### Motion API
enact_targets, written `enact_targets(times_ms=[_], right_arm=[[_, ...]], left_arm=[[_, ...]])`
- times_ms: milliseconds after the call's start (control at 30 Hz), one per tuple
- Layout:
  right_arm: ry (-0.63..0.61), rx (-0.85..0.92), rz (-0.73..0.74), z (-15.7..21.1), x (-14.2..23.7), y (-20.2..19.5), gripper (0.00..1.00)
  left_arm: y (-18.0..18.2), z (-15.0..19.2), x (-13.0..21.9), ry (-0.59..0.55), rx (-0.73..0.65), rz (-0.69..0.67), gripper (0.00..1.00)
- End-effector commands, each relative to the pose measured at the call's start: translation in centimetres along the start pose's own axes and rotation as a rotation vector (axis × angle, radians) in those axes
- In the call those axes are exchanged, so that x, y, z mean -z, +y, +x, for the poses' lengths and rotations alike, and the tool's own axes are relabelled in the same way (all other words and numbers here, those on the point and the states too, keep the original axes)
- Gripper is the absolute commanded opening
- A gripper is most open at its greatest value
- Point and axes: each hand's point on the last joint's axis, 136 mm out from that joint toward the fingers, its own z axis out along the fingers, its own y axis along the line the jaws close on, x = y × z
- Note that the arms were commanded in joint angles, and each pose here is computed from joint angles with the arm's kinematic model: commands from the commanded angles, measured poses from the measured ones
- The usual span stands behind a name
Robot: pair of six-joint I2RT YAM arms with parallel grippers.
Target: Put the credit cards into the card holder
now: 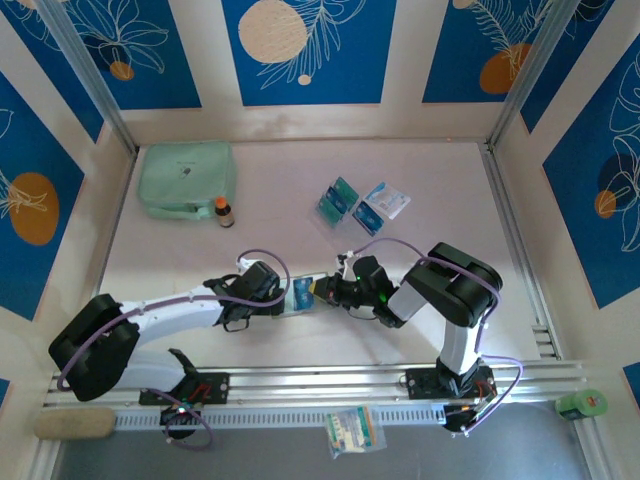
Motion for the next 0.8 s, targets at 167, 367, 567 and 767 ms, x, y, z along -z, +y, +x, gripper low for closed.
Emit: enact_targets(times_ms=[167, 367, 567, 767], right_arm=[[0.091, -0.042, 0.094, 2.2, -0.2, -2.2, 0.00], [0.121, -0.051, 0.107, 2.4, -0.7, -2.2, 0.00], [0.159, -0.069, 0.141, 2.7, -1.1, -2.5, 0.00], [0.245, -0.039, 0.147, 3.0, -1.3, -1.8, 0.28]], left_arm=[[1.4, 1.0, -0.2, 0.026, -0.004, -0.041, 1.00], [1.4, 1.2, -0.3, 0.028, -0.005, -0.040, 1.00], [1.3, 1.0, -0.2, 0.021, -0.003, -0.036, 1.00], [1.0, 0.4, 0.2, 0.007, -0.002, -0.025, 1.00]])
